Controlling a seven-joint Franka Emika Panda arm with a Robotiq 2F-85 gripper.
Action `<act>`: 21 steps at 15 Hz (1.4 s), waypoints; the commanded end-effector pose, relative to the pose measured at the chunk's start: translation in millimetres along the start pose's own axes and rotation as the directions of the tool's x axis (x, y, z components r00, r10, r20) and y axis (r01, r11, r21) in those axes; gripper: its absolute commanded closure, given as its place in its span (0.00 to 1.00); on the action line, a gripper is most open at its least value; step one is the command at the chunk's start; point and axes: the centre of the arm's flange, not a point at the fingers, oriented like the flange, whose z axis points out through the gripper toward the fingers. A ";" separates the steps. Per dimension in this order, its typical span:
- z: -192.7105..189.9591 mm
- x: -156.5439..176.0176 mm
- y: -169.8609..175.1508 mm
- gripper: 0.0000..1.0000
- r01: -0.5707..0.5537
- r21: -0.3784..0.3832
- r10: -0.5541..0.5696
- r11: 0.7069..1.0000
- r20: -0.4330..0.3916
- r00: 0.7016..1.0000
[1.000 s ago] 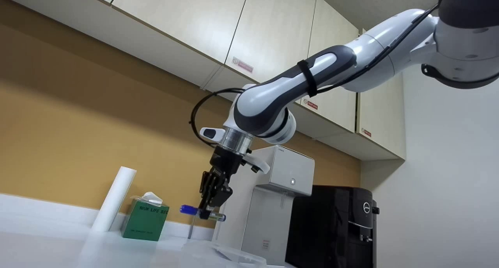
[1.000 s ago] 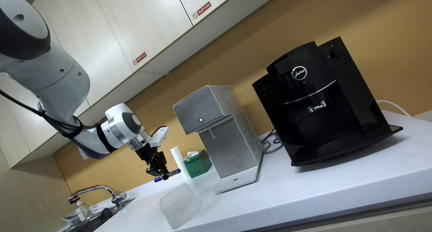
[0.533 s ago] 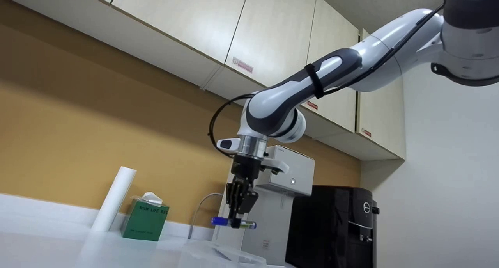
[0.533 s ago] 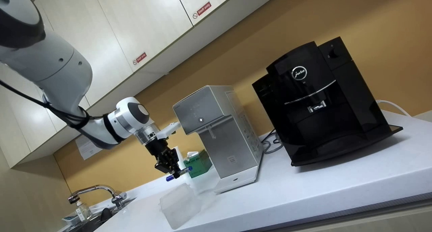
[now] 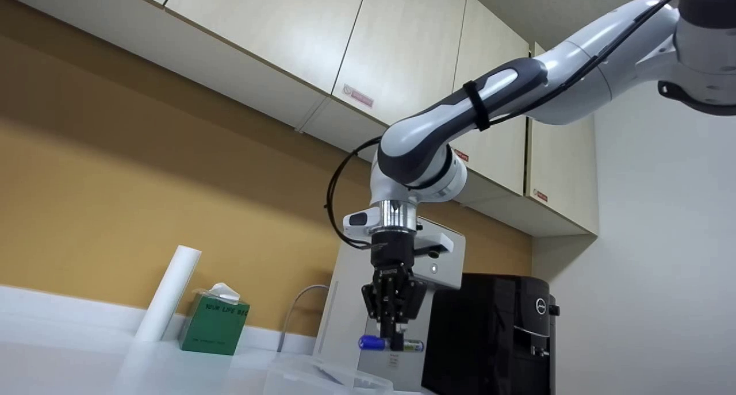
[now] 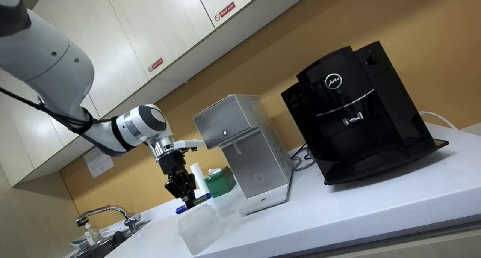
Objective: Pick up the blue marker from the clear lunch box and place it on the white countertop
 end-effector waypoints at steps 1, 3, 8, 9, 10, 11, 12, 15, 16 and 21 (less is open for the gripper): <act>20.0 -26.1 -23.2 0.95 -0.015 0.064 0.017 0.998 -0.027 0.999; 30.5 -35.8 -29.8 0.95 -0.036 0.071 0.040 0.997 -0.048 0.998; 38.9 -62.0 -47.5 0.95 -0.077 0.065 0.084 0.995 -0.107 0.991; 39.8 -67.7 -50.8 0.95 -0.087 0.062 0.093 0.994 -0.108 0.990; 40.3 -72.1 -54.6 0.95 -0.095 0.060 0.101 0.994 -0.116 0.988; 41.5 -74.7 -58.3 0.95 -0.103 0.057 0.109 0.993 -0.115 0.987; 43.6 -77.3 -62.8 0.95 -0.111 0.053 0.117 0.992 -0.119 0.986; 49.4 -80.6 -74.2 0.95 -0.140 0.021 0.142 0.990 -0.114 0.983; 52.8 -79.8 -78.2 0.95 -0.145 0.009 0.145 0.989 -0.111 0.983; 73.4 -69.9 -81.6 0.95 -0.226 -0.101 0.214 0.969 -0.113 0.970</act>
